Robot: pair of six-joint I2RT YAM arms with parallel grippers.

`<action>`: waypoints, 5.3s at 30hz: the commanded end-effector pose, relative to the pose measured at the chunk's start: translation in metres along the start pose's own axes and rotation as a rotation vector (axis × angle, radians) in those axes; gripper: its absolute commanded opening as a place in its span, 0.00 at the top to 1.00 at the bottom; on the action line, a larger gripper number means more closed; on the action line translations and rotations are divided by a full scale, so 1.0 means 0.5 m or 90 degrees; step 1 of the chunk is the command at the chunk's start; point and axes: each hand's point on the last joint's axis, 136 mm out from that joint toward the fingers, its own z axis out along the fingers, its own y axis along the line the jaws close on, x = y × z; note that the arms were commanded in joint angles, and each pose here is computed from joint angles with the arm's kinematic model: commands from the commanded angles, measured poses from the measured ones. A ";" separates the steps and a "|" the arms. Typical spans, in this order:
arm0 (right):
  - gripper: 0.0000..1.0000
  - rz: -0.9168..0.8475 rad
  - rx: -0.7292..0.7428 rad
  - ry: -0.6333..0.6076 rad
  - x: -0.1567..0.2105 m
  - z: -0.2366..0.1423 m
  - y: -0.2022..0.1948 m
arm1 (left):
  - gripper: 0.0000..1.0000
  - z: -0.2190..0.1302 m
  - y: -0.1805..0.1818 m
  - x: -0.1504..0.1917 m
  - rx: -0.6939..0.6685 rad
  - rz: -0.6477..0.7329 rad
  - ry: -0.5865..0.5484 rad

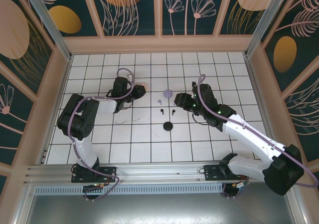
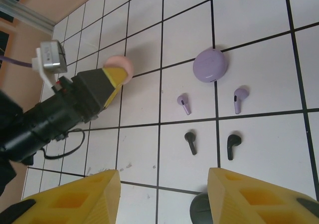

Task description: Insert the wireless bluetooth earbuds into the charging case

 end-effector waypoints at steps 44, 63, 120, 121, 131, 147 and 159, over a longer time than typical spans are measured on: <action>0.31 -0.028 0.013 -0.018 -0.022 -0.021 0.023 | 0.51 -0.029 0.194 -0.123 -0.200 -0.018 0.056; 0.31 -0.076 0.124 0.112 0.139 0.055 -0.055 | 0.50 -0.218 -0.022 -0.264 -0.063 0.042 -0.169; 0.40 -0.333 0.266 0.406 0.340 0.202 -0.118 | 0.01 -0.470 -0.217 -0.278 0.145 0.034 -0.383; 0.40 -0.334 0.266 0.407 0.342 0.202 -0.118 | 0.01 -0.475 -0.216 -0.279 0.144 0.033 -0.393; 0.60 -0.328 0.264 0.413 0.352 0.201 -0.120 | 0.01 -0.506 -0.208 -0.297 0.115 0.018 -0.441; 0.71 -0.202 0.132 0.253 0.215 0.157 0.036 | 0.01 -0.467 -0.229 -0.277 0.175 0.048 -0.392; 0.71 -0.044 0.054 0.088 -0.001 0.123 0.063 | 0.01 -0.354 -0.278 -0.162 0.250 0.130 -0.294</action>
